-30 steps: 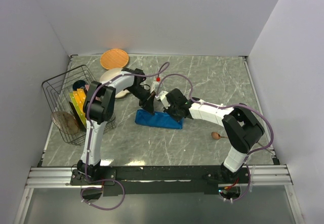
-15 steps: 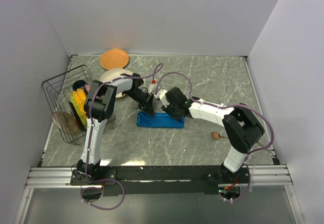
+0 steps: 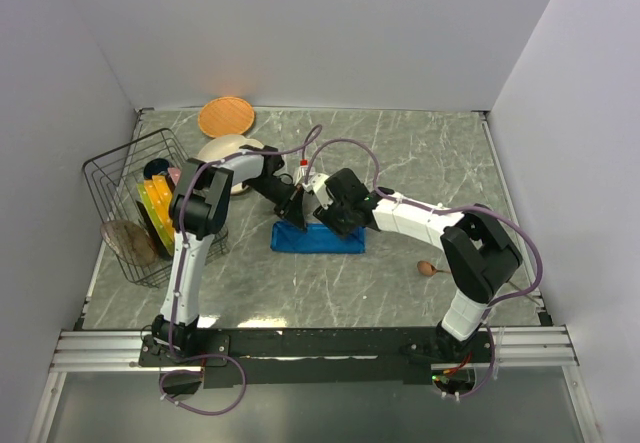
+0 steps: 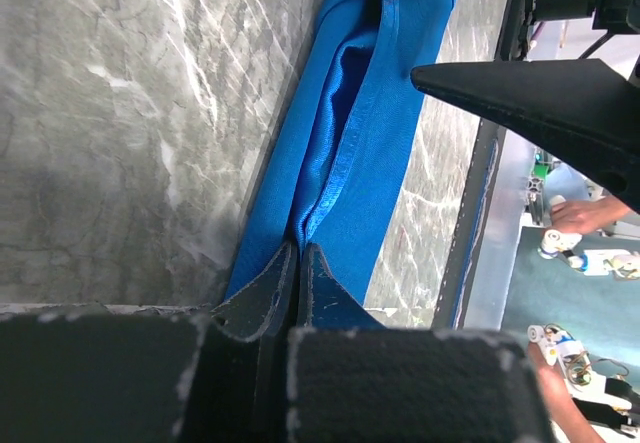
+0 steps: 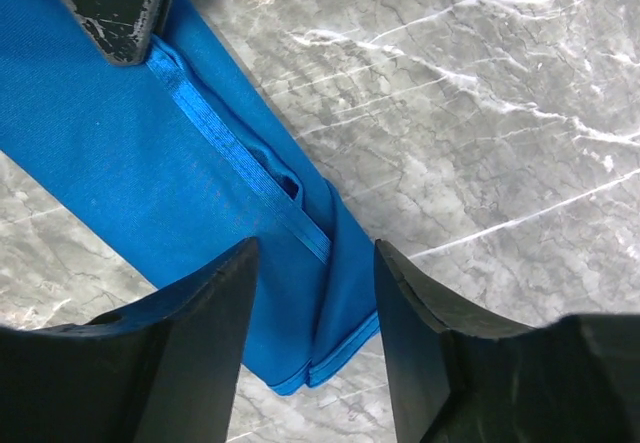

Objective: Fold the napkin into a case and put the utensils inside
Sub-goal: Stuff the top corner of the smaller-rectangle-folded napkin into the folded napkin.

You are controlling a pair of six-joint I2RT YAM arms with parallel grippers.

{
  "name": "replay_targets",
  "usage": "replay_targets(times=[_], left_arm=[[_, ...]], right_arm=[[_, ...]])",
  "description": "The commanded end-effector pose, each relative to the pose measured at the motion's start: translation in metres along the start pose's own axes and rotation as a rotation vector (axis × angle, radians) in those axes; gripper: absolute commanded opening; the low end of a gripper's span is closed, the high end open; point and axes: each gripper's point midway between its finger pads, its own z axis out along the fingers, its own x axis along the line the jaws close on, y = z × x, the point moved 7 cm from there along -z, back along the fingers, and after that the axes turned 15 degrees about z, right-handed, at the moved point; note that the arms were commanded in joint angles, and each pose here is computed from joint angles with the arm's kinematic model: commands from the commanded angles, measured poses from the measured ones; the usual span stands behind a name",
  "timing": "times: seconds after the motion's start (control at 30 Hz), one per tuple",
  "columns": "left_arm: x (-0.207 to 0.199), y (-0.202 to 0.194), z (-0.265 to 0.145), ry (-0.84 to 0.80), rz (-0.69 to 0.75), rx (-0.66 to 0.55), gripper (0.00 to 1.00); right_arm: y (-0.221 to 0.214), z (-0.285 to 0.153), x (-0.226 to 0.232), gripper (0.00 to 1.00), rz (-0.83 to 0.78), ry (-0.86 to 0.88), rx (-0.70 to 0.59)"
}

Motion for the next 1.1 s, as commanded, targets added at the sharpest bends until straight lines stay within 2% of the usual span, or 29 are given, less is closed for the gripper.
replay_targets(times=[0.0, 0.2, 0.33, 0.5, 0.73, 0.77, 0.8, 0.87, 0.9, 0.93, 1.07], left_arm=[[0.011, 0.002, 0.001, 0.033, 0.057, 0.022, 0.01], [-0.004, 0.015, -0.006, 0.016, 0.096, -0.01, 0.01], [-0.014, 0.026, -0.012, 0.002, 0.124, -0.039, 0.01], [-0.023, 0.039, -0.018, 0.006, 0.155, -0.07, 0.01], [-0.007, 0.033, -0.012, 0.037, 0.133, -0.058, 0.02], [-0.003, 0.032, -0.011, 0.049, 0.134, -0.057, 0.05], [-0.002, 0.032, -0.013, 0.067, 0.137, -0.056, 0.14], [0.0, 0.034, -0.02, 0.09, 0.144, -0.085, 0.22], [-0.002, 0.039, -0.028, 0.109, 0.164, -0.106, 0.34], [-0.004, 0.042, -0.033, 0.119, 0.178, -0.121, 0.4], [-0.013, 0.052, -0.048, 0.167, 0.259, -0.145, 0.49]], right_arm=[[-0.002, 0.008, 0.003, 0.56, -0.028, 0.003, 0.019], [-0.011, 0.018, 0.001, 0.42, -0.058, 0.003, 0.063], [-0.013, 0.022, 0.001, 0.29, -0.07, 0.012, 0.069], [-0.011, 0.021, 0.002, 0.21, -0.089, 0.035, 0.058], [-0.01, 0.022, 0.001, 0.15, -0.097, 0.038, 0.054], [-0.01, 0.022, 0.0, 0.15, -0.098, 0.034, 0.054], [-0.01, 0.023, 0.0, 0.15, -0.098, 0.034, 0.055], [-0.012, 0.024, -0.001, 0.14, -0.098, 0.032, 0.06], [-0.013, 0.024, 0.0, 0.14, -0.101, 0.032, 0.064], [-0.012, 0.024, -0.001, 0.14, -0.1, 0.031, 0.063], [-0.012, 0.024, -0.002, 0.15, -0.11, 0.025, 0.052]])
